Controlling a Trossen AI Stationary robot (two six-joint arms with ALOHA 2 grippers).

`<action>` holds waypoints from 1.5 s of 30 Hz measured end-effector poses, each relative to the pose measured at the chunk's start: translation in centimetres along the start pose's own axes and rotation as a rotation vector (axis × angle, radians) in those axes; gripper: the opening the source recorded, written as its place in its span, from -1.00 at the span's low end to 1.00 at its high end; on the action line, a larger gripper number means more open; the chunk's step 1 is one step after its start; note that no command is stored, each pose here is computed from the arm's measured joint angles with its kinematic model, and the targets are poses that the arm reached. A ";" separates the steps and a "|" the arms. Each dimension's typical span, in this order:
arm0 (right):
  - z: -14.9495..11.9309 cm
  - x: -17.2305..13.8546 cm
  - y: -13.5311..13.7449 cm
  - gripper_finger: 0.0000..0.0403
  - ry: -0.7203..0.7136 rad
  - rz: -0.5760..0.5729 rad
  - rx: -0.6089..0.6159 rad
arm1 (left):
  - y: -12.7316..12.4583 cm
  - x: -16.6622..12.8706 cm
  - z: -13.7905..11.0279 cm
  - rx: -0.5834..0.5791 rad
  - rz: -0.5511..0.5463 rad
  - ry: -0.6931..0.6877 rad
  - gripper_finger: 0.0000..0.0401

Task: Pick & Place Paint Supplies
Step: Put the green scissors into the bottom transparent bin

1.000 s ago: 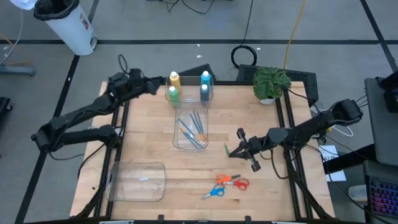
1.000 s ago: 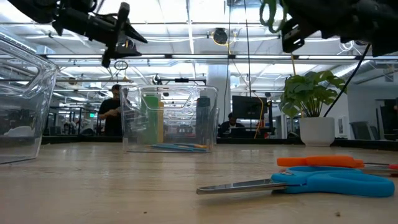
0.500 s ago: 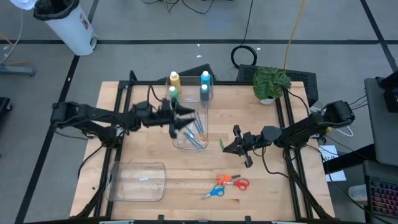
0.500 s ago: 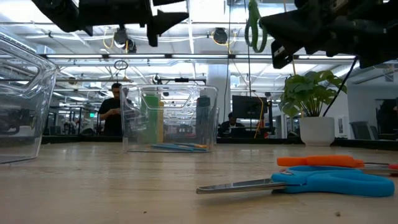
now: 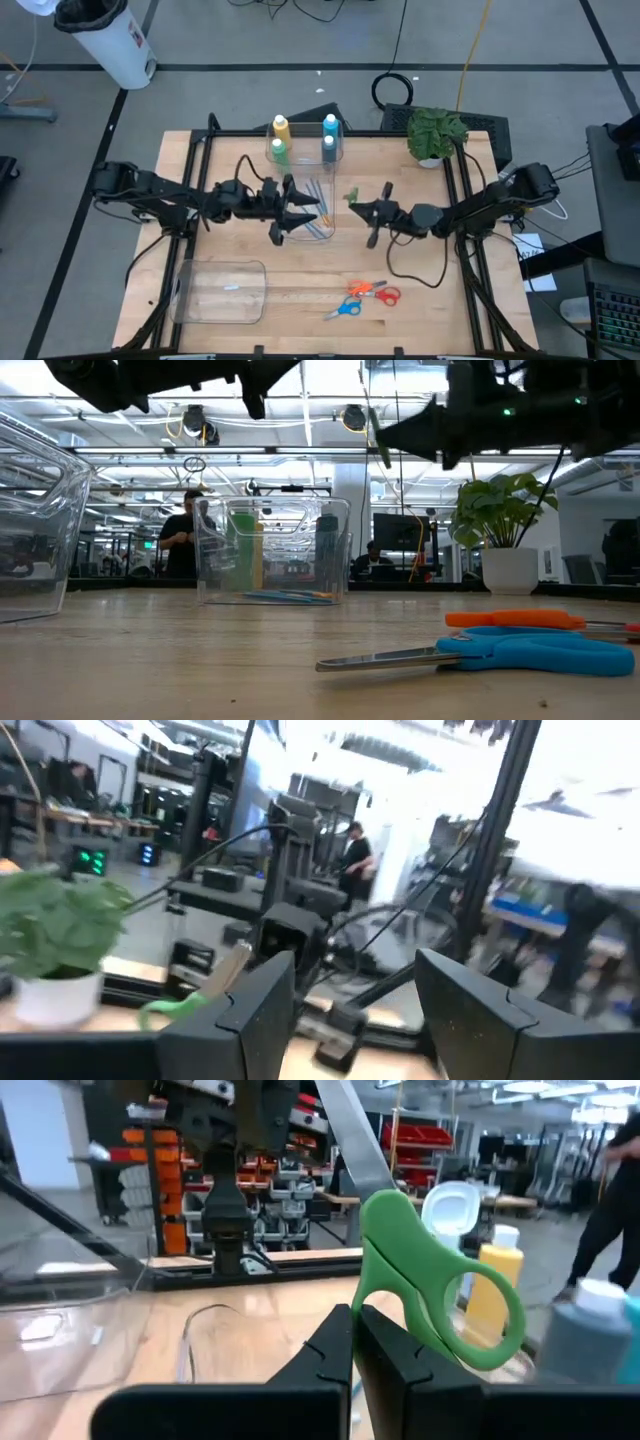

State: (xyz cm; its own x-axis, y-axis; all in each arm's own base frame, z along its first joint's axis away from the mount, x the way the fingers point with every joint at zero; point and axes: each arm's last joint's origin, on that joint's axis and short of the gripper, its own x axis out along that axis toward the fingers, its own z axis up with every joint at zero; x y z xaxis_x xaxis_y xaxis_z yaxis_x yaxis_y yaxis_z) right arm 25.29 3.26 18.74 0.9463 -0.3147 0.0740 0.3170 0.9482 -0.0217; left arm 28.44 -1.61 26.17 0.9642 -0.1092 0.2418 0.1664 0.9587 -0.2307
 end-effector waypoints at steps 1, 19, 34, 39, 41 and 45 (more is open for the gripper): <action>0.2 0.4 0.3 -1.00 -0.005 0.005 -0.020 | -0.1 0.0 0.0 -0.025 -0.003 -0.003 0.07; 0.9 2.8 2.5 -1.00 0.059 0.180 0.053 | 0.1 -0.2 -0.8 -0.121 0.366 -0.034 0.07; 1.3 3.3 1.8 -1.00 0.035 0.295 0.208 | -3.3 0.3 -1.3 0.252 0.239 0.072 0.07; 1.3 3.3 1.8 -1.00 0.039 0.295 0.207 | -3.6 2.7 -2.1 0.349 0.230 0.108 0.07; 1.2 3.3 1.8 -1.00 0.045 0.295 0.205 | -3.6 3.8 -2.3 0.395 0.230 0.117 0.07; 1.1 3.3 1.9 -1.00 0.054 0.298 0.202 | -3.7 5.1 -2.6 0.452 0.235 0.119 0.07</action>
State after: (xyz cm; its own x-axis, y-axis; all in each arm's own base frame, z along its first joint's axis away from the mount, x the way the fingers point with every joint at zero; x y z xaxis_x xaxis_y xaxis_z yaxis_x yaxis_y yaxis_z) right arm 28.90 4.08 20.05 0.9990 -0.0199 0.0411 0.0130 0.9865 0.1631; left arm 33.30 -6.39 25.86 0.9859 0.1191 0.1175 -0.1382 0.9756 0.1705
